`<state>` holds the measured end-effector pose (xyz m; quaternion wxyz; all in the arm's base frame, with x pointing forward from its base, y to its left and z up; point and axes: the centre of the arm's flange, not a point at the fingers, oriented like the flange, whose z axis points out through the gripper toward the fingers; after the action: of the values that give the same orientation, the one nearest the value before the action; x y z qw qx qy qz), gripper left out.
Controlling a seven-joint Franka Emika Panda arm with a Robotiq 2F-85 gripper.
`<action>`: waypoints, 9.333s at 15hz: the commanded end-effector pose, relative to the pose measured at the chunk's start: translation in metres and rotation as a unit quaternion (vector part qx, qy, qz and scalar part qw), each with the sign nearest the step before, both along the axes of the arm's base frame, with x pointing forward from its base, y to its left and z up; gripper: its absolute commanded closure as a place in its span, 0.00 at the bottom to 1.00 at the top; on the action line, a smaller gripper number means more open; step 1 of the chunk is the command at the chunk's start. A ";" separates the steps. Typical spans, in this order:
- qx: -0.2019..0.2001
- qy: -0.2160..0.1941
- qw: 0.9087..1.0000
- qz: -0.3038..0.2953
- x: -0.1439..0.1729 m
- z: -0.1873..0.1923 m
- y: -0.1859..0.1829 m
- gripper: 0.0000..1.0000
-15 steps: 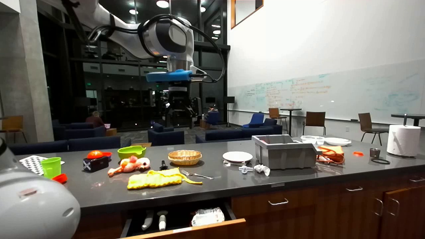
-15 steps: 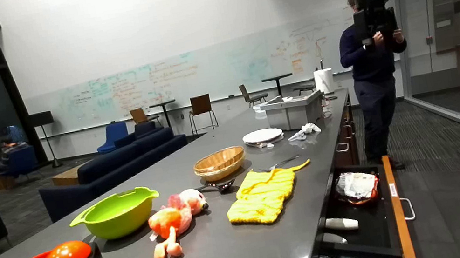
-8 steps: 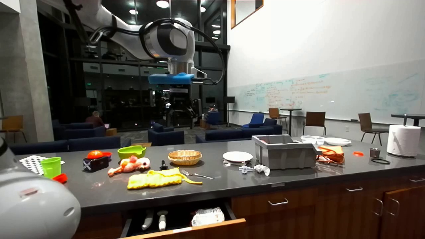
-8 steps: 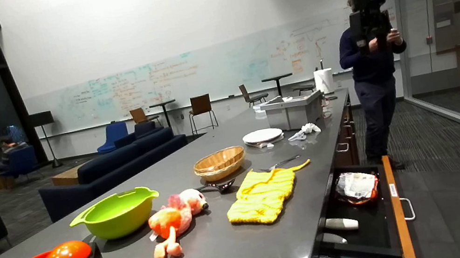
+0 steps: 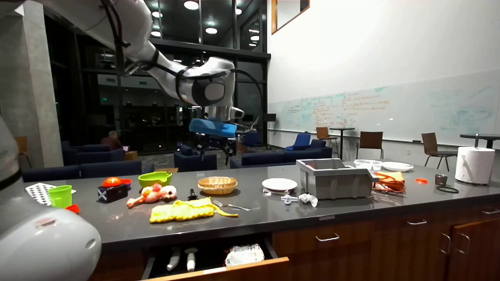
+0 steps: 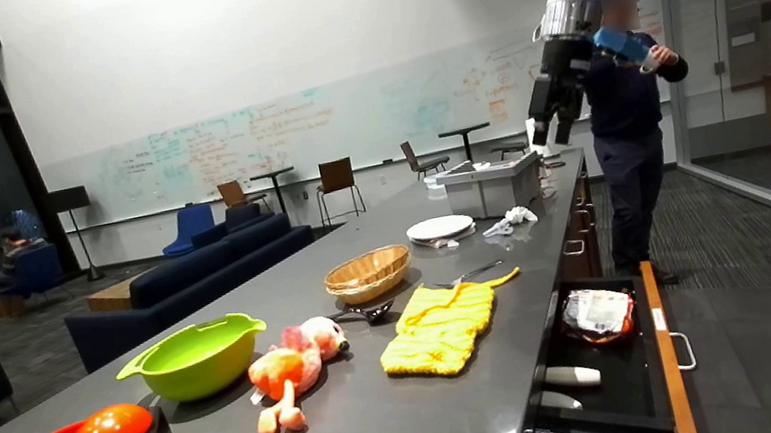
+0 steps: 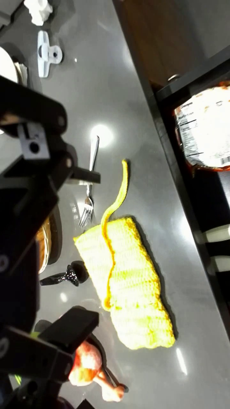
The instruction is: Fold the yellow cloth in half.
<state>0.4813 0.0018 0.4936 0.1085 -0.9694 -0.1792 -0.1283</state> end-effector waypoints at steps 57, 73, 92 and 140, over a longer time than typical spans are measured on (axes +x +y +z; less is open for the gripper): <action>0.048 -0.076 0.972 0.216 0.140 -0.224 0.122 0.00; -0.091 -0.026 0.947 0.306 0.106 -0.235 0.152 0.31; -0.090 -0.073 0.966 0.231 0.120 -0.189 0.125 0.99; -0.024 0.159 0.905 0.393 0.056 -0.252 0.293 0.99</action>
<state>0.5315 0.2791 0.2479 0.1567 -0.8325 -0.5272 0.0666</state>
